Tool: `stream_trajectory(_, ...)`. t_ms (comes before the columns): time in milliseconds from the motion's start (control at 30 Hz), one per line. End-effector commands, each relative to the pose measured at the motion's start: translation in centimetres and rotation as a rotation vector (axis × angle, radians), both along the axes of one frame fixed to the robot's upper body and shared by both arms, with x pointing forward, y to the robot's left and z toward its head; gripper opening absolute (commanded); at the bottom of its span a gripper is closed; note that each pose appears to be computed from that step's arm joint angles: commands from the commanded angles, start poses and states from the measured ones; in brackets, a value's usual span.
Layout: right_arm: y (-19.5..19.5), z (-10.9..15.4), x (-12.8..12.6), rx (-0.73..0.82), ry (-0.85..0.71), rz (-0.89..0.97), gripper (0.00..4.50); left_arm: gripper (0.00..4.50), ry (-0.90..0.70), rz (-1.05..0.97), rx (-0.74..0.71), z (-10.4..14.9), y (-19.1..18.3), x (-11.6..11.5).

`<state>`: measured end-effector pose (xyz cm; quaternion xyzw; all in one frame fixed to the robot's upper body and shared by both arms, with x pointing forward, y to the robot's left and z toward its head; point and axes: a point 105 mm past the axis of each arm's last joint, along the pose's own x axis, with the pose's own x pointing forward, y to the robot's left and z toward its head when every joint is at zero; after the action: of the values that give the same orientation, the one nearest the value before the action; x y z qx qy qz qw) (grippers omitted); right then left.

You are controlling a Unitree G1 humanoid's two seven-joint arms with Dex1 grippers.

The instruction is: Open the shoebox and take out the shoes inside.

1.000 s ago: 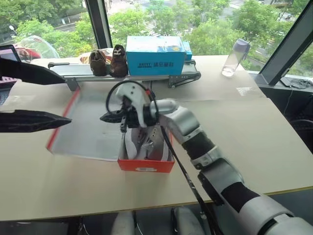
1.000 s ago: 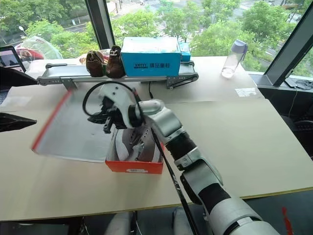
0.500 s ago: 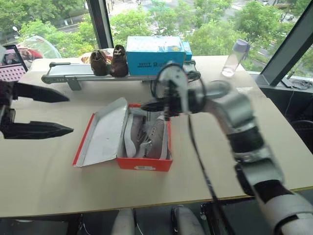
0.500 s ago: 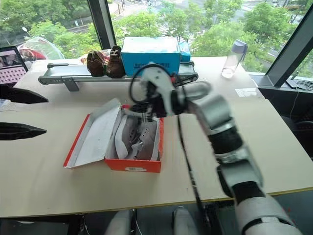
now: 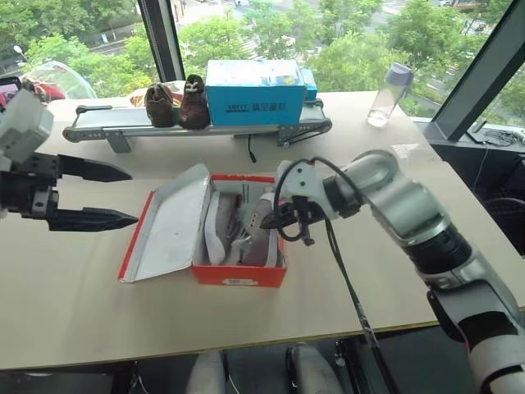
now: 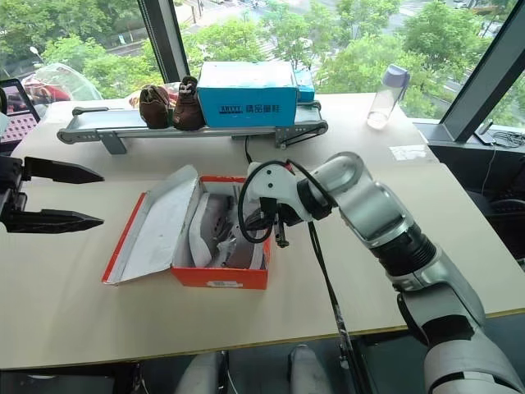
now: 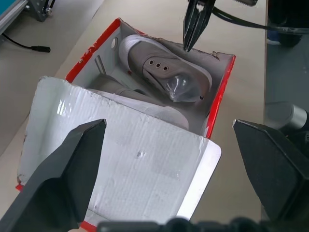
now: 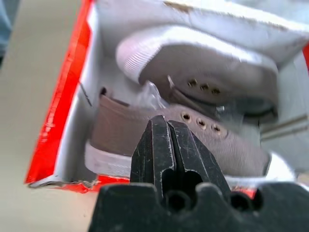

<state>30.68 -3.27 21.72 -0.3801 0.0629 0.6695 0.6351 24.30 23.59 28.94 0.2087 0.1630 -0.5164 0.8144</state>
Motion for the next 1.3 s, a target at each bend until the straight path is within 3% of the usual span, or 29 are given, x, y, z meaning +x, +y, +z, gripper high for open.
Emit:
stream_trajectory(33, 0.2, 2.2, -0.1, 0.039, -0.052, 0.035, 0.3, 4.5, -0.044, -0.006, 0.012, 0.8, -0.2, -0.3)
stream_trajectory(100, 0.1, 2.7, -0.5, 0.042, -0.028, 0.059, 0.7, 4.5, -0.042, -0.001, 0.011, 0.8, -0.2, -0.4)
stream_trajectory(467, 1.5, 3.2, -2.1, -0.11, -0.187, 0.334, 4.45, 4.5, -0.055, 0.002, 0.016, 1.0, -0.2, -0.3)
stream_trajectory(600, 3.3, 1.9, -1.9, -0.164, -0.306, 0.445, 4.45, 4.5, -0.056, -0.003, 0.014, 1.0, -0.5, -0.2)
stream_trajectory(833, 4.6, -0.4, -0.6, -0.259, -0.377, 0.554, 4.45, 4.5, -0.053, 0.0, 0.011, 0.7, -0.8, -0.5)
stream_trajectory(1300, 2.8, -2.8, -0.5, -0.494, -0.327, 0.698, 4.45, 4.5, -0.05, 0.035, 0.0, 0.2, -0.8, -1.0)
